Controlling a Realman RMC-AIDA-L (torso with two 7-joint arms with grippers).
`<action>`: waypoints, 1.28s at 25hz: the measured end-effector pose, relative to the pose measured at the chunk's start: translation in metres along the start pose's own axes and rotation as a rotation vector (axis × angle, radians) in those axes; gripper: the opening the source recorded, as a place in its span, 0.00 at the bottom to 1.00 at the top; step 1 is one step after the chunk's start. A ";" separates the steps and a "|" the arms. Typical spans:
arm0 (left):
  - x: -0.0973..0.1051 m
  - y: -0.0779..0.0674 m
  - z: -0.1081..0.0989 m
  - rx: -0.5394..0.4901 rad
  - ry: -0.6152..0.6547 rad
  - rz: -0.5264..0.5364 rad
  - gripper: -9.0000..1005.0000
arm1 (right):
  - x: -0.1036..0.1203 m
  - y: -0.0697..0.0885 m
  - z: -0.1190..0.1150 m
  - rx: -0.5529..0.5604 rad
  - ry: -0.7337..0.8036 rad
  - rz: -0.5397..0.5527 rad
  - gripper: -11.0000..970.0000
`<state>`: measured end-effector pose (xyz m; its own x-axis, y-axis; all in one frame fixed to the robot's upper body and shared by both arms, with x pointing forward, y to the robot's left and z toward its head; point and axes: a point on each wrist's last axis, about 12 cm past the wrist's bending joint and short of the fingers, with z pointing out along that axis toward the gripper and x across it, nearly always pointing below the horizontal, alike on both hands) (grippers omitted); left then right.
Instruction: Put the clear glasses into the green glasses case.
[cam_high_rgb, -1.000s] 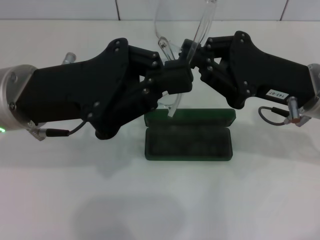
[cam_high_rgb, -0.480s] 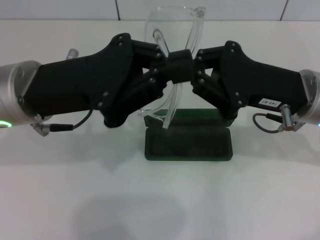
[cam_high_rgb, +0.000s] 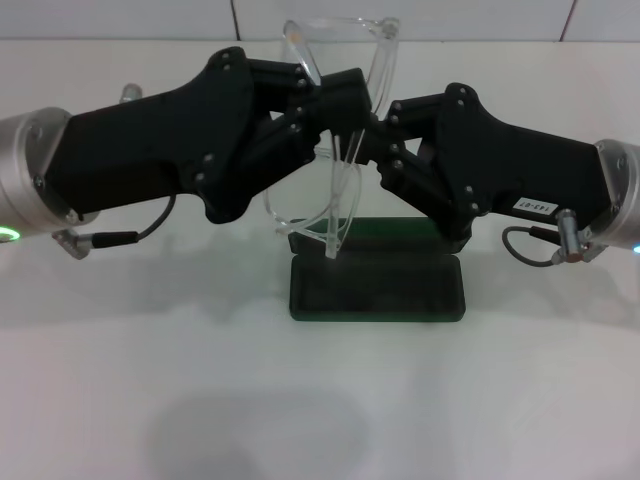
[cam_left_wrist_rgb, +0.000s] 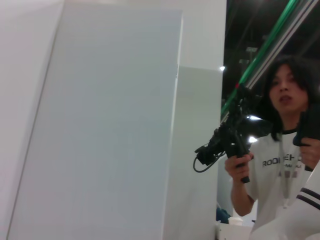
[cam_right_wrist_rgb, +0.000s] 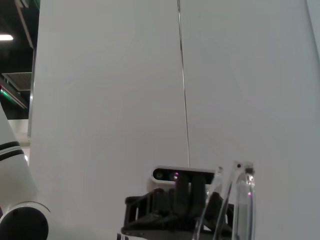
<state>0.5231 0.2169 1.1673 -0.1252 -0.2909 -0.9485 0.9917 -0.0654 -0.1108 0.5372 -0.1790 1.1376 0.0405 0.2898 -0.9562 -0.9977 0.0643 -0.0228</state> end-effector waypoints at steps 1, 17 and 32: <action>0.000 0.000 -0.001 -0.005 0.000 0.001 0.06 | 0.000 0.000 0.000 0.000 0.000 0.000 0.07; 0.003 -0.003 -0.006 -0.021 0.000 0.002 0.06 | 0.001 -0.003 -0.003 0.047 0.008 -0.039 0.07; 0.002 -0.003 -0.012 -0.053 -0.011 0.005 0.06 | 0.002 -0.002 -0.004 0.051 0.004 -0.041 0.07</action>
<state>0.5207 0.2282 1.1619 -0.1205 -0.3013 -0.9459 0.9924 -0.0131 -0.1223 0.5389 -0.1827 1.1349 0.0809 0.2817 -0.9561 -0.9911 0.1245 -0.0472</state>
